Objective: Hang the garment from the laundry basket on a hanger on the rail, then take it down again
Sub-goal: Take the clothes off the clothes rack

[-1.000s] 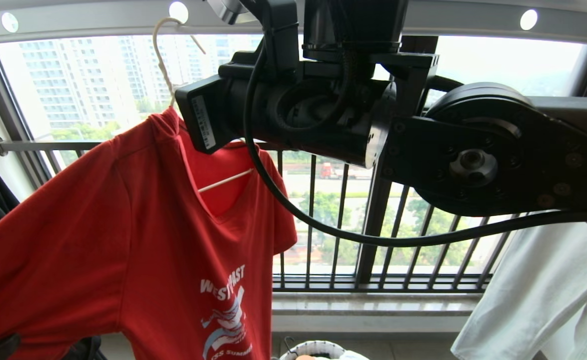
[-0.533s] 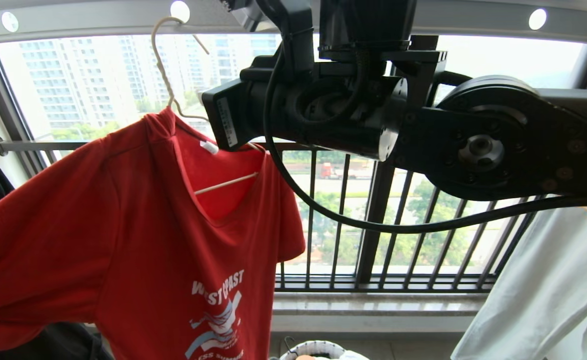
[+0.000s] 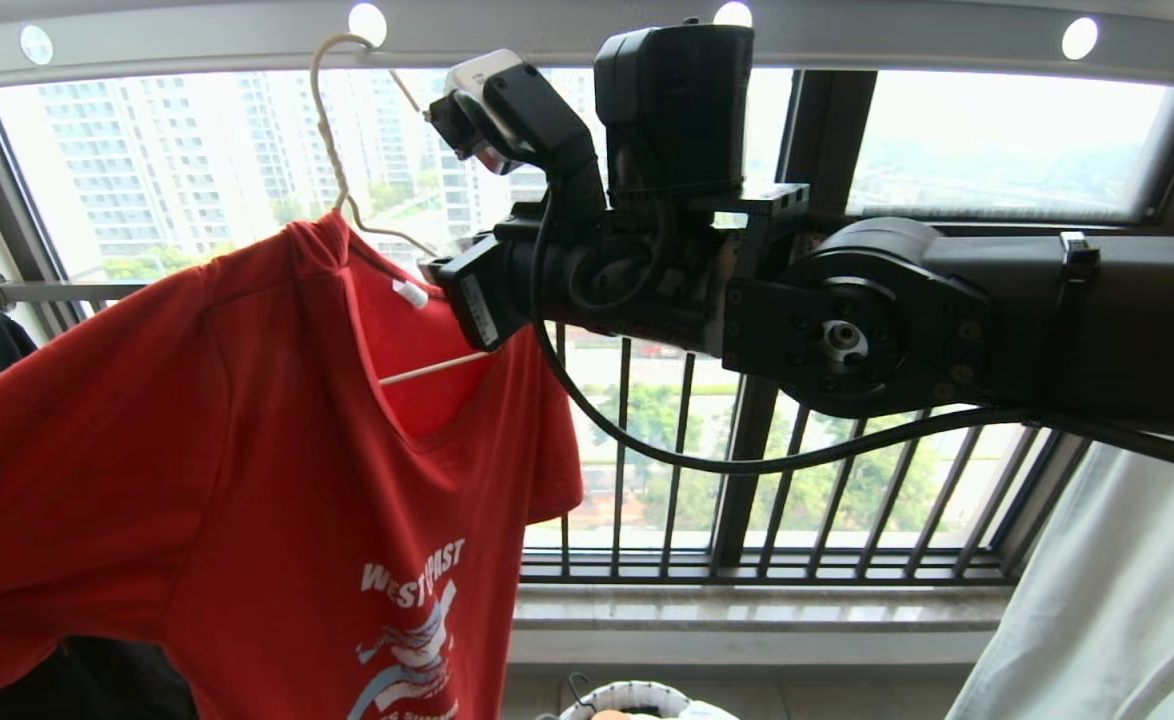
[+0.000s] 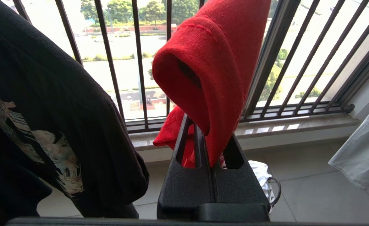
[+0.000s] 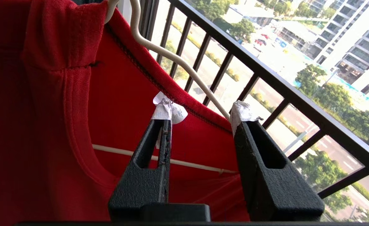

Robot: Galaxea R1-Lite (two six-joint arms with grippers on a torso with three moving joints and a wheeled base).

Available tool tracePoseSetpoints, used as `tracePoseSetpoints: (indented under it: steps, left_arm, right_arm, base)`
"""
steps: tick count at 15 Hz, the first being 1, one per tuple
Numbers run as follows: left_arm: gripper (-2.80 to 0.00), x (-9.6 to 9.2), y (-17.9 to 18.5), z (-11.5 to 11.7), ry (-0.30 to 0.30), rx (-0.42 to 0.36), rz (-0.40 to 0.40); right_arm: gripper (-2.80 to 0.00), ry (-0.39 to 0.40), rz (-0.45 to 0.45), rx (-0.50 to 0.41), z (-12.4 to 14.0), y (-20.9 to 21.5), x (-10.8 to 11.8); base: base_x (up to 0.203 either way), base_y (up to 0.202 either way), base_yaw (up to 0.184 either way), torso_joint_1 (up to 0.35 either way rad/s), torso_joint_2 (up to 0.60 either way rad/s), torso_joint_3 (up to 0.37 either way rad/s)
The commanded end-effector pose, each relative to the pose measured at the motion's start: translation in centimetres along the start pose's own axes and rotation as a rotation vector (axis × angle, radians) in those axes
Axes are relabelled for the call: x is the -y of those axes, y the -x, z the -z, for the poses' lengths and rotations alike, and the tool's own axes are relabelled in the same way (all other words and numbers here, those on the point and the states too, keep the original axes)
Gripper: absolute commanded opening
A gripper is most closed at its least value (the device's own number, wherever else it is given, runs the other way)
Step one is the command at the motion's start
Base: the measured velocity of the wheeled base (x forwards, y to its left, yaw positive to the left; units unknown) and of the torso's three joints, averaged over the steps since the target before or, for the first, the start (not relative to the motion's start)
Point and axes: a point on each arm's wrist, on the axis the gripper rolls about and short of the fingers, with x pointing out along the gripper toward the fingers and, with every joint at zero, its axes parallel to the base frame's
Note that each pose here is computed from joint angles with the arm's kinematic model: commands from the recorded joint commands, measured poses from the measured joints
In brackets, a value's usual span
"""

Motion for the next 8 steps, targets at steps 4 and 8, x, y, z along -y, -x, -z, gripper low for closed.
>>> tracePoseSetpoints:
  steps: [4,8]
  left_arm:
    - [-2.8,0.0,-0.1,0.0,0.0,-0.004,0.0]
    - [-2.8,0.0,0.0,0.0,0.001,0.001,0.001]
  right_arm:
    - [0.0,0.036,0.023,0.068,1.4,-2.1,-0.2]
    - [0.0,0.061,0.064,0.111,2.5,-3.6,-0.2]
  base:
    - [0.0,0.0,0.0,0.0,0.0,0.0]
    - [0.0,0.0,0.0,0.0,0.0,0.0]
